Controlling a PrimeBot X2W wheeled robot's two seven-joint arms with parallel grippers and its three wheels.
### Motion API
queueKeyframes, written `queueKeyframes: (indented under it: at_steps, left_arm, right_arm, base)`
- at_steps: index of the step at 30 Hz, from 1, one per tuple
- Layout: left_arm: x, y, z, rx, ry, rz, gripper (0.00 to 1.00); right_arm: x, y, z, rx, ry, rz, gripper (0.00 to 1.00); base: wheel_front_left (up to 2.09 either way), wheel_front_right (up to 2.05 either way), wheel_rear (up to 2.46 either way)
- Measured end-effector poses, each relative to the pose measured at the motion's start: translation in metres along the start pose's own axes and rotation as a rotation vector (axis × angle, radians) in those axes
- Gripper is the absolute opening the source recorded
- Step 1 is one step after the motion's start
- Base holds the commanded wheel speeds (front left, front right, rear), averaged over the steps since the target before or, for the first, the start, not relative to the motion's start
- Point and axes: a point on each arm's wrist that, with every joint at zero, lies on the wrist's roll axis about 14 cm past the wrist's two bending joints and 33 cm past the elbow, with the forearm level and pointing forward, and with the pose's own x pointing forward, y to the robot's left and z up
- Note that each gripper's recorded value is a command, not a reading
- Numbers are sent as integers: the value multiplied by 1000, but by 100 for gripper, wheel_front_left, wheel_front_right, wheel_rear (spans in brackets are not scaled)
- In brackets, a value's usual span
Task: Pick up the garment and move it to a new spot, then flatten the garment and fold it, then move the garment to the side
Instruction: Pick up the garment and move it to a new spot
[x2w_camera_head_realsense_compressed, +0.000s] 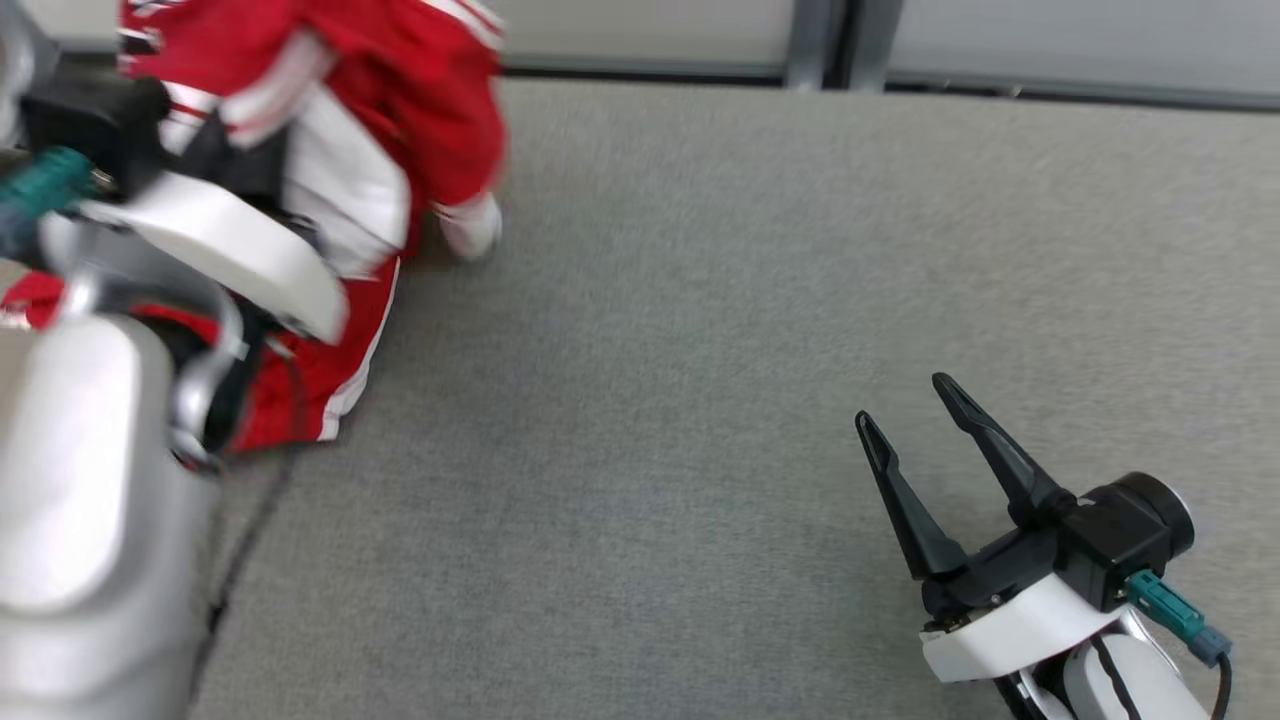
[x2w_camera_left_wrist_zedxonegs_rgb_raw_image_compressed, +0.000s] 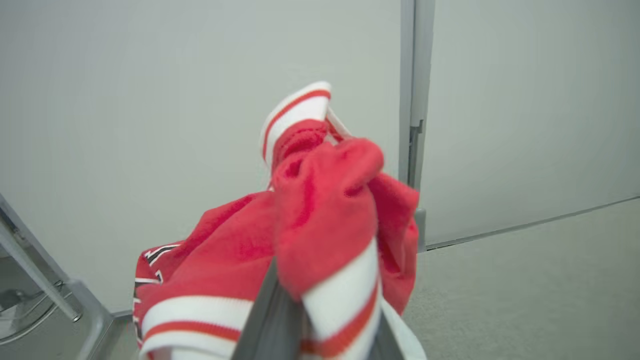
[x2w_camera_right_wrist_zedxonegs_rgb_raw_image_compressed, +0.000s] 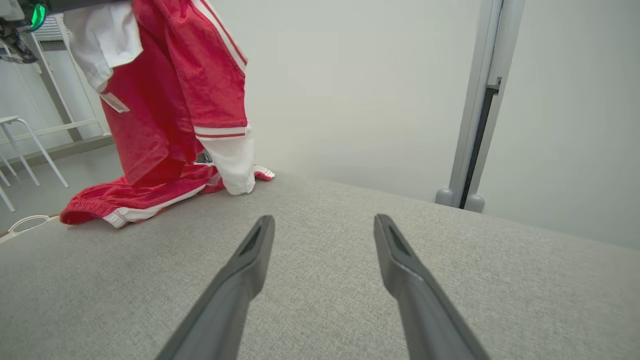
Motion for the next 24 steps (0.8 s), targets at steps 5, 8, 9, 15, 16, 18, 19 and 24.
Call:
queueKeyframes:
  at_steps: [5,8,9,15,16,18,19,24]
  left_arm:
    - [-30,-101,57,-53,-123,-271,0]
    - [-48,-159,78,-89,-161,-437,0]
    - [-53,-176,83,-100,-168,-488,0]
    - [-58,-251,77,-150,-109,-699,0]
    - [-54,-261,65,-144,-72,-716,0]
    - [-44,-280,37,-146,25,-744,0]
    - [-39,-288,20,-142,75,-751,0]
    - [-22,-328,-65,-156,287,-771,0]
  right_arm:
    - [-21,-12,26,-31,-51,-76,100]
    - [-37,-27,38,-51,-75,-142,100]
    - [-42,-32,42,-58,-82,-164,100]
    - [-78,-66,61,-80,-122,-323,100]
    - [-85,-71,63,-81,-124,-351,100]
    - [-99,-81,65,-84,-126,-409,100]
    - [-107,-87,66,-85,-127,-440,100]
    - [-142,-107,65,-78,-116,-574,100]
  base:
    - [0,0,0]
    - [0,0,0]
    - [0,0,0]
    - [0,0,0]
    - [0,0,0]
    - [0,0,0]
    - [0,0,0]
    - [0,0,0]
